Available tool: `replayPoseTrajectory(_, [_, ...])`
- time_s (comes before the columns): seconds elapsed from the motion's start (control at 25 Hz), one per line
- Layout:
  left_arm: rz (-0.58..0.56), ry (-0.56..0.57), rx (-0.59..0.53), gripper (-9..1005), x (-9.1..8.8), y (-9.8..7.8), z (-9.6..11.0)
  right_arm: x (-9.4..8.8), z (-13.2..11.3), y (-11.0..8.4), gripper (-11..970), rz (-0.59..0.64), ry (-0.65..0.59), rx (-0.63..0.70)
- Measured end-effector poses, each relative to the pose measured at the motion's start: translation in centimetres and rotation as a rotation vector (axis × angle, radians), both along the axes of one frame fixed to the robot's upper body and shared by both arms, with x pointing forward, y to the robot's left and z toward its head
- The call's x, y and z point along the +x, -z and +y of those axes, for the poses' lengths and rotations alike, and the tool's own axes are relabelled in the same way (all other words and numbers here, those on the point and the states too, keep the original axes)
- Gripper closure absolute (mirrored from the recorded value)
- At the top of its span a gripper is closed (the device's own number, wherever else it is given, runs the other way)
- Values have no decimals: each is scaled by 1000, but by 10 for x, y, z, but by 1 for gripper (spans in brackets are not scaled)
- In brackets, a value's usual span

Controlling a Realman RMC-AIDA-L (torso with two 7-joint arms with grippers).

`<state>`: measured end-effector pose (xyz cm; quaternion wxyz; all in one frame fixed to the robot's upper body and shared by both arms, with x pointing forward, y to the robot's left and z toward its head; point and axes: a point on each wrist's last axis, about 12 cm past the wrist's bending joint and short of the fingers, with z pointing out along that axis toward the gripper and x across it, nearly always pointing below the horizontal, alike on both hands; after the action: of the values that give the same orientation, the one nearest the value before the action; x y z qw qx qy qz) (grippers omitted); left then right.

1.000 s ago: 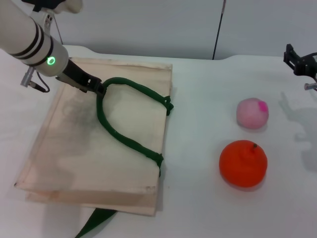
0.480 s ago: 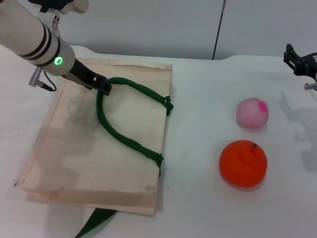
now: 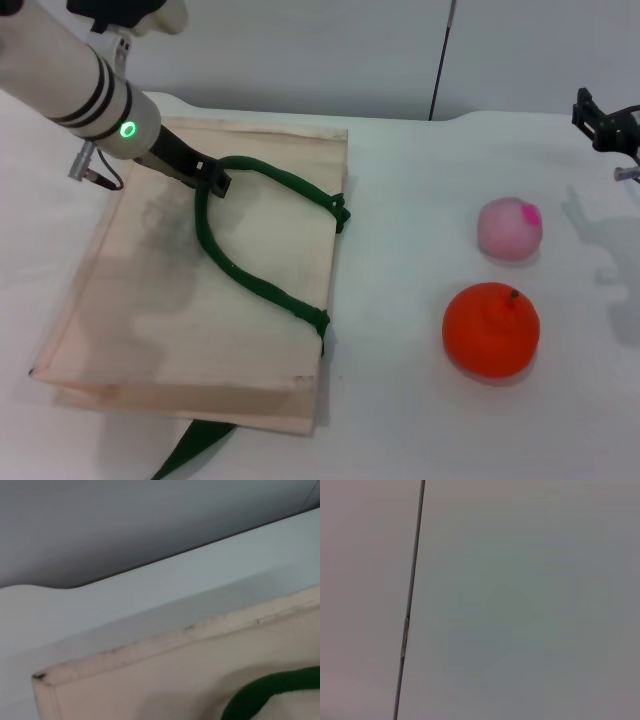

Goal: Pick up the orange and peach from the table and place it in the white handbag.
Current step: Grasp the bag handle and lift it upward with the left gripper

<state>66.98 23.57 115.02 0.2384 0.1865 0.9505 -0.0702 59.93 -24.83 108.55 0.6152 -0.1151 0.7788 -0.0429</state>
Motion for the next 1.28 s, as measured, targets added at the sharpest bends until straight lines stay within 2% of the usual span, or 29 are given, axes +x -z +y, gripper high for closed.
replayPoseTrajectory(0.48, [3, 20, 5, 599, 1, 5, -6, 0, 1, -1, 164, -2, -3, 1])
replayPoseTrajectory(0.8, [-10, 49, -24, 852, 0, 2, -6, 0, 1, 0, 164, -2, -3, -1])
replayPoseTrajectory(0.88, [-16, 50, -30, 859, 0, 0, -4, 0, 1, 0, 164, -2, -3, -2])
replayPoseTrajectory(1.08, [-38, 40, -33, 874, -3, -10, 7, -1, 0, 1, 164, 1, -2, -4])
replayPoseTrajectory(1.28, [-101, 34, -65, 874, -10, -35, 20, -1, -1, 2, 164, 6, -6, -30])
